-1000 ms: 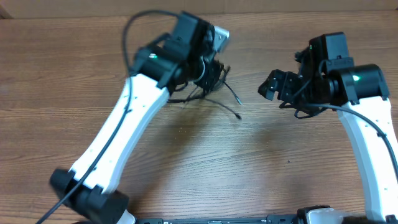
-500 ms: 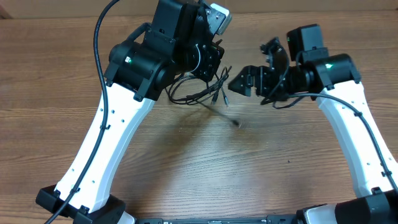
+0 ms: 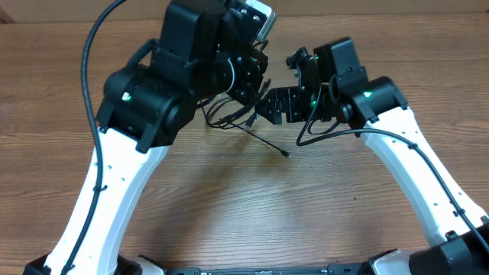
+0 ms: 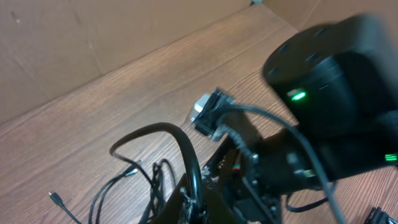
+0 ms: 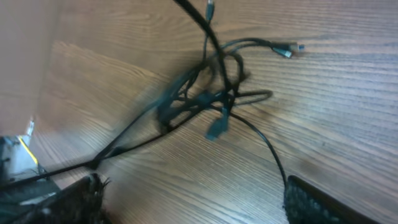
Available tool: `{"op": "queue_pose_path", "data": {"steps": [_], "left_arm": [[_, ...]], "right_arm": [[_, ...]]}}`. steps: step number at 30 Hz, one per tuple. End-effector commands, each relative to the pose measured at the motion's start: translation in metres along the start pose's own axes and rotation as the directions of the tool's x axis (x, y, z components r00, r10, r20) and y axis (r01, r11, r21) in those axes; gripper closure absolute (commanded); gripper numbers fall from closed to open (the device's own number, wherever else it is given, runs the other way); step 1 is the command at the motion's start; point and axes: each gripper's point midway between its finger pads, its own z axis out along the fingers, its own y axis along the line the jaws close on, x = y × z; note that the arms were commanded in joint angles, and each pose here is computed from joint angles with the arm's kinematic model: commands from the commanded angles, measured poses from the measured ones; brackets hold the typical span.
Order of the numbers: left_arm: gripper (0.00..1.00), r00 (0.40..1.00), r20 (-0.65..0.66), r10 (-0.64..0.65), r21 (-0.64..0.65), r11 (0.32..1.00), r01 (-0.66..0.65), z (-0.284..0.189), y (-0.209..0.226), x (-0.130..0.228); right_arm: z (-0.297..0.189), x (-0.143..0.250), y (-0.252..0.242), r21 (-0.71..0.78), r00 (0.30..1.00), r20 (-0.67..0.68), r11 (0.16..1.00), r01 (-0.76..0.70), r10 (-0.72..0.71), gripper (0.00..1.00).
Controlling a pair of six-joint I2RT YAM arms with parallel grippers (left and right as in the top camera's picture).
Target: Untangle cables
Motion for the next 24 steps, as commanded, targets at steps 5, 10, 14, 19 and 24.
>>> {"op": "queue_pose_path", "data": {"steps": [5,10,14,19,24], "left_arm": [[0.96,0.999,0.052,-0.014,0.015,1.0,0.013,-0.02,-0.007,-0.012],[0.96,0.999,0.034,-0.018,0.013,1.0,0.017,-0.02,-0.007,-0.008],[0.96,0.999,0.028,-0.019,0.012,1.0,0.019,-0.02,-0.006,-0.006],[0.96,0.999,0.028,-0.02,0.01,1.0,0.019,-0.02,-0.006,-0.006],[0.96,0.999,0.029,-0.019,0.011,1.0,0.019,-0.02,-0.006,-0.006]], "right_arm": [[0.025,-0.01,-0.017,0.026,0.974,0.035,0.974,-0.224,0.223,0.19],[0.035,-0.019,-0.019,0.007,0.939,0.06,0.94,-0.34,0.339,0.19],[0.035,-0.028,-0.016,-0.021,0.909,0.085,0.912,-0.409,0.409,0.19],[0.035,-0.028,-0.006,-0.079,0.843,0.049,0.843,-0.532,0.536,0.23],[0.034,-0.033,0.017,-0.174,0.864,0.007,0.851,-0.495,0.503,0.29]]}}
